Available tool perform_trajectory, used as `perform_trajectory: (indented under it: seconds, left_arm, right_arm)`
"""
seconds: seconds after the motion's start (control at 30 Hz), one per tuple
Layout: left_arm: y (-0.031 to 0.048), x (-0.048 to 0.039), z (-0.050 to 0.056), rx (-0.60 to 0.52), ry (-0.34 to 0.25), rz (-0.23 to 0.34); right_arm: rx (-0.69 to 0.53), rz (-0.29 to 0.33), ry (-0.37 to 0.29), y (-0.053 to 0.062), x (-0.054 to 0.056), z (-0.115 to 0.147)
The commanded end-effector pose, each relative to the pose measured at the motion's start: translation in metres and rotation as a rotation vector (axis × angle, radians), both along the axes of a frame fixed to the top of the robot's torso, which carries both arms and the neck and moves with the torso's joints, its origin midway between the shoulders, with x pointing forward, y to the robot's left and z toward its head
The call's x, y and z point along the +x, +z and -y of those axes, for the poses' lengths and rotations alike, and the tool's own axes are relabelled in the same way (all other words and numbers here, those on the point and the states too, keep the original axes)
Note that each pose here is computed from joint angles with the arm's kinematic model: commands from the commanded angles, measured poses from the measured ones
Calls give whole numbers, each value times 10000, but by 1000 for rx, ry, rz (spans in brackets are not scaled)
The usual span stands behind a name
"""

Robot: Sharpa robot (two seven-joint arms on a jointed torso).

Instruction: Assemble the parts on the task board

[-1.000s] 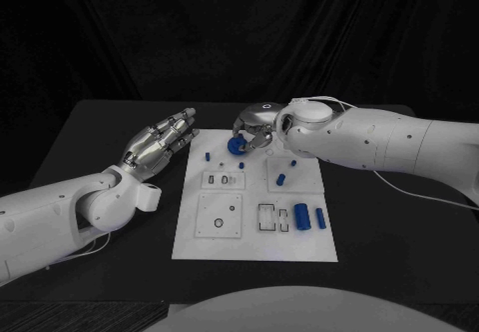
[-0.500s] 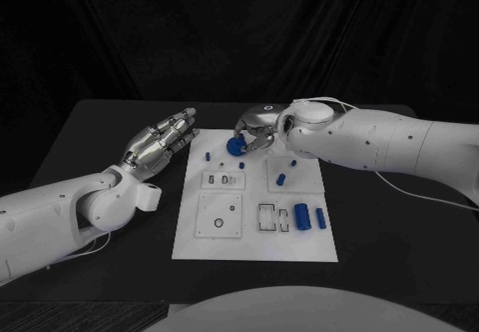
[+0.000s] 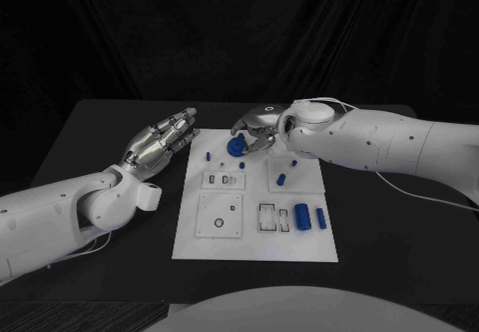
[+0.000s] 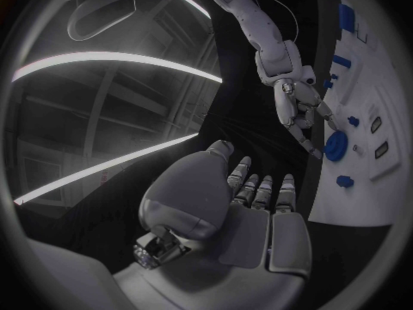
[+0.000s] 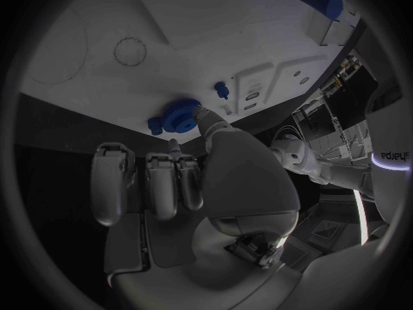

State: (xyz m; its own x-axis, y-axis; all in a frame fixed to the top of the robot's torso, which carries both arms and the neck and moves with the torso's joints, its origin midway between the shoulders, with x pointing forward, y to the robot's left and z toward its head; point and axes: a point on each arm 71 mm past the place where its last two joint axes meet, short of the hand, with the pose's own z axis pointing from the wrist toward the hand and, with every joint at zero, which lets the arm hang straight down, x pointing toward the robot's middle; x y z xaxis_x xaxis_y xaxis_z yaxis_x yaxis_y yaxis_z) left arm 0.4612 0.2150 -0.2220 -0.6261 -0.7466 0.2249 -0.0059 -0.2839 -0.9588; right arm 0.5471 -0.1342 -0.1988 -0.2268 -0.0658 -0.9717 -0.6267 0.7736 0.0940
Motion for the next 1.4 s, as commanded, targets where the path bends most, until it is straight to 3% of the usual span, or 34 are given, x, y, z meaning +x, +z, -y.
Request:
perform_trajectory:
  seconds: [0.03,0.83,1.4]
  left_arm:
    - [35,-2,14,-32,-6,27]
    - [33,-4,12,-30,-8,24]
    - [31,-5,-1,-29,-7,22]
  right_arm:
    - [-3,-8,8,-19,-12,0]
    - [-46,-61,-17,-93,-13,39]
    - [-17,-16,-44,-64,3,213]
